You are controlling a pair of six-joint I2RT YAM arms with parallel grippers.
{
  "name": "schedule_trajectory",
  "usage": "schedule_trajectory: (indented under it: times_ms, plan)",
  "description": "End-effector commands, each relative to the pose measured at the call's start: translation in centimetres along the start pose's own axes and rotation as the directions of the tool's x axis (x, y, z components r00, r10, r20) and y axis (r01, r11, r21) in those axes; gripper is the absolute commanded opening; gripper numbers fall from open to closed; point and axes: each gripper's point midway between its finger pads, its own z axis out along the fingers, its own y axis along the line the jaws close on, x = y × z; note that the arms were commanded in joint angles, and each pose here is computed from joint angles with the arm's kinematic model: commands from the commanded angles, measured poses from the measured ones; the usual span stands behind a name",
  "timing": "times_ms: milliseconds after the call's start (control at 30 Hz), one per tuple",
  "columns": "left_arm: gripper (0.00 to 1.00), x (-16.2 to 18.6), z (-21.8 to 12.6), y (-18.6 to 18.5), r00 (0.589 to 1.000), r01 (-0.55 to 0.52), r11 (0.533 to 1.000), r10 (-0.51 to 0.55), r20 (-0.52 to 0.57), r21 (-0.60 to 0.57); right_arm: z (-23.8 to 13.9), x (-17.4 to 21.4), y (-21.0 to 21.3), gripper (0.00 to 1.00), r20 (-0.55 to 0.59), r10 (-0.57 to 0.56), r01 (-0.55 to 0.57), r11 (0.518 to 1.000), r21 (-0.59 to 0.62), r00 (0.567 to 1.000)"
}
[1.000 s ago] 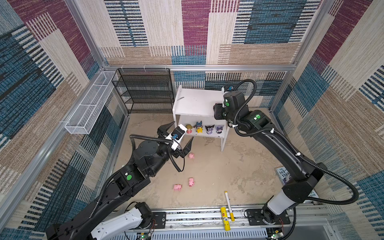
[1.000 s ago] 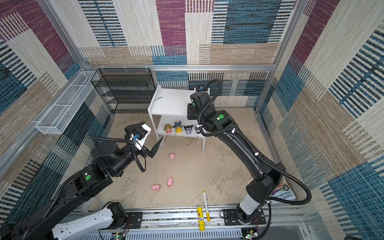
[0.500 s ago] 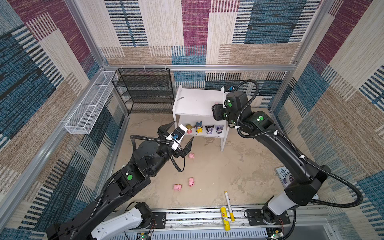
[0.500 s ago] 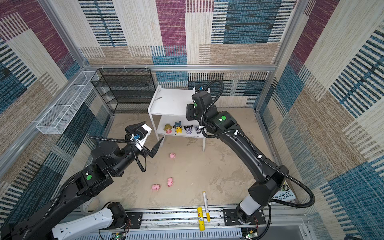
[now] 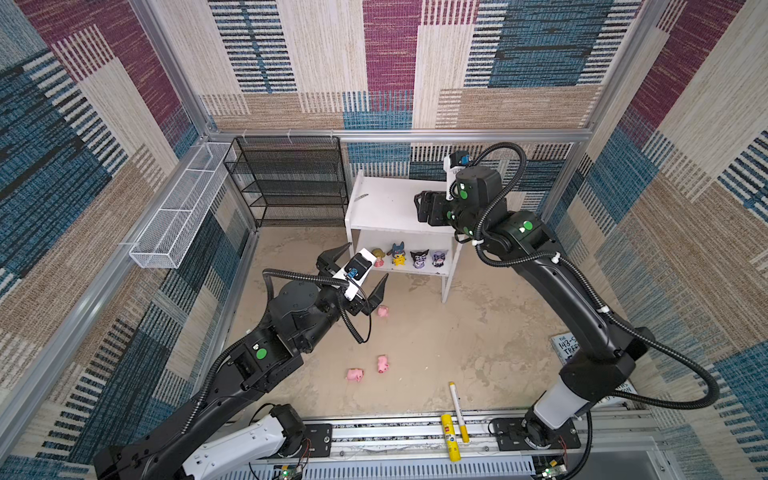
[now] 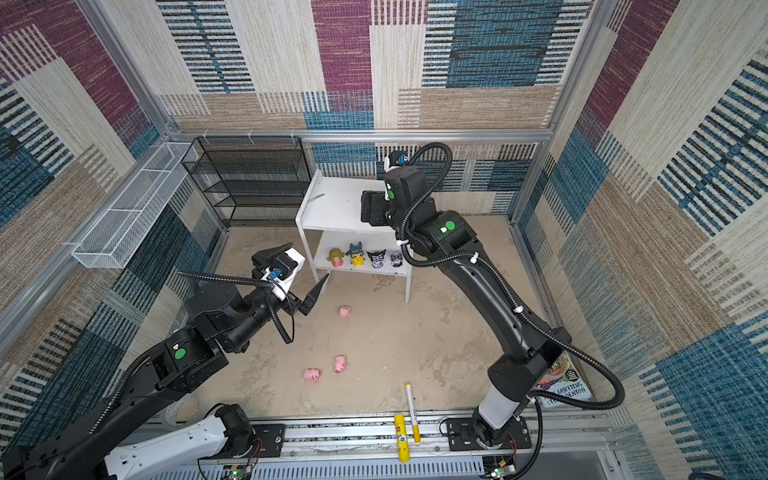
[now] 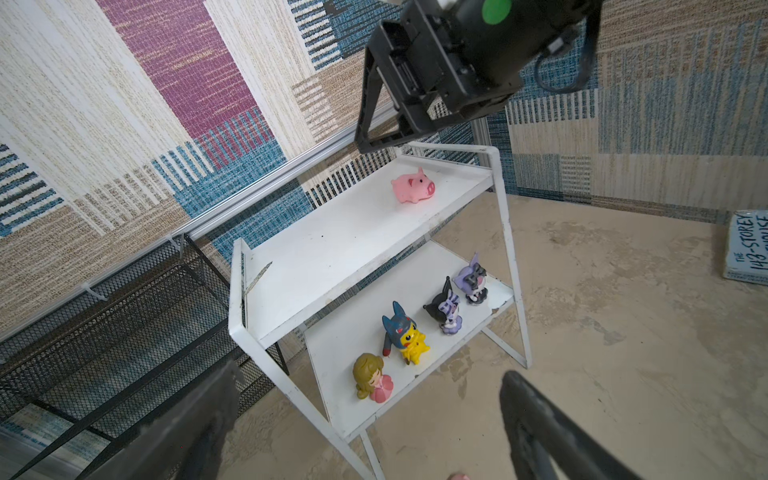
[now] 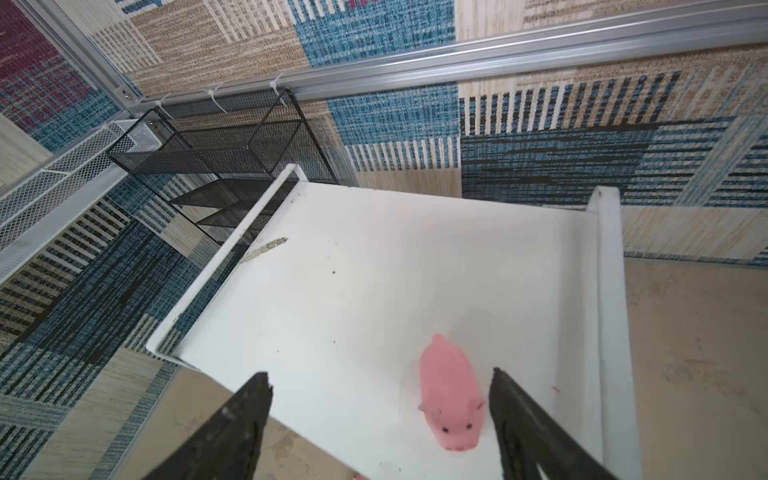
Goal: Place and organize the plastic toys onto the shelf
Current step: 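Lower the pink pig onto the shelf's top tier and open the right gripper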
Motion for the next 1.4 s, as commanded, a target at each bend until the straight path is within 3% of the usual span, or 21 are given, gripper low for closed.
schedule_trajectory:
  times_ms: [0, 567, 933, 1367]
  plan:
    - [0.99, -0.9, -0.1, 0.5, 0.999, -0.001, 1.000, 0.002, 0.042, -0.019, 1.2, 2.1, -0.9, 0.84, -0.115, -0.042, 0.049, 0.997, 0.064, 0.992]
    - [0.99, -0.6, -0.4, 0.5, 0.999, -0.006, 1.000, 0.007, 0.042, -0.024, 3.5, 3.0, -2.7, 0.82, -0.175, -0.072, 0.095, 0.987, 0.132, 0.982]
    - [0.99, -0.4, -0.2, 0.4, 0.999, -0.012, 1.000, 0.013, 0.037, -0.025, 3.6, 4.0, -1.0, 0.74, -0.207, -0.051, 0.058, 0.998, 0.028, 0.977]
    - [0.99, -0.1, -0.1, 0.3, 1.000, -0.006, 1.000, 0.007, 0.024, -0.021, 0.8, 3.6, -0.4, 0.73, -0.158, -0.034, 0.032, 0.999, -0.013, 0.987]
